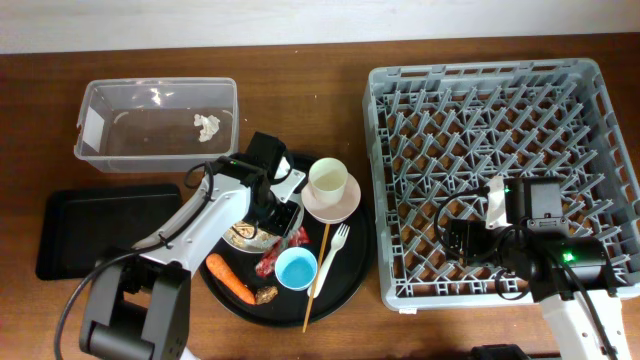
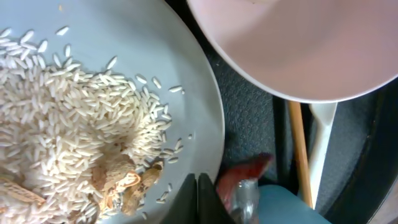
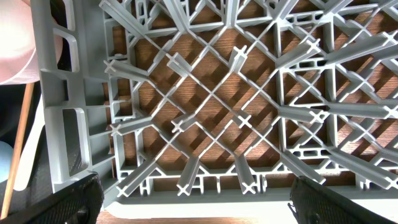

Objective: Sort waste into correct bins and load items into the dishwasher rack
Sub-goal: 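Grasp the red wrapper on the plate with the left gripper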

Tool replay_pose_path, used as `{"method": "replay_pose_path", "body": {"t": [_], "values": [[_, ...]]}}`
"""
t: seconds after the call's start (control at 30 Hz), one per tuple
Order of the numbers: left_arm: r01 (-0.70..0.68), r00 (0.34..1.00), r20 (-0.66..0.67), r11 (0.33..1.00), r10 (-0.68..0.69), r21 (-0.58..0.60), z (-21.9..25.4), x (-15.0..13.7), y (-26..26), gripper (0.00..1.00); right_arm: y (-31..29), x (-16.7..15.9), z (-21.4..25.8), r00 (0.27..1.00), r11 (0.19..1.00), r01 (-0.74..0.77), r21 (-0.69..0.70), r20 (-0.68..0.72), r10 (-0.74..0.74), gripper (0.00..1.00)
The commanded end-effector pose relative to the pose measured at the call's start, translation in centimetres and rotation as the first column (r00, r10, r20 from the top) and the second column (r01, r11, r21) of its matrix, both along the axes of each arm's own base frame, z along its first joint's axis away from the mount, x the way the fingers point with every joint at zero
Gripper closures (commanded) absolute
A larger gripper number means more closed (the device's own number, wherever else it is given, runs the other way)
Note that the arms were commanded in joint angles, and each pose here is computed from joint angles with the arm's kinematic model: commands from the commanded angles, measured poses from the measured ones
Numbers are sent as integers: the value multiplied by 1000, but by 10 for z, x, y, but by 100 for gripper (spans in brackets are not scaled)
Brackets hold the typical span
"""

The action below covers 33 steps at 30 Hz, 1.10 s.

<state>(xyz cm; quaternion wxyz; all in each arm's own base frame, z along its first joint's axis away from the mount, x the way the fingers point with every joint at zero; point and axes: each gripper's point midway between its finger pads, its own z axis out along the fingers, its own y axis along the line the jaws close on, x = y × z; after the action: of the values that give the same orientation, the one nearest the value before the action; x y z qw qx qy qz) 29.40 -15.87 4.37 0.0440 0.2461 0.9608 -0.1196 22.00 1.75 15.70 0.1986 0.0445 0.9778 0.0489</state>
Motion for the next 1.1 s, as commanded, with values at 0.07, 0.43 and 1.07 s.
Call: {"method": "replay_pose_path", "body": {"t": [0.07,0.43,1.07], "values": [[-3,999,51,1000,3,-2,15,18,-3,100,-2,3,6,1000,1000,7,-12,20,-7,1],[7,980,-199,997,8,77,17,-42,17,41,-2,3,6,1000,1000,7,-12,20,-7,1],[-7,975,-221,998,22,67,5,-49,19,100,-2,2,6,1000,1000,7,-12,17,-7,1]]}}
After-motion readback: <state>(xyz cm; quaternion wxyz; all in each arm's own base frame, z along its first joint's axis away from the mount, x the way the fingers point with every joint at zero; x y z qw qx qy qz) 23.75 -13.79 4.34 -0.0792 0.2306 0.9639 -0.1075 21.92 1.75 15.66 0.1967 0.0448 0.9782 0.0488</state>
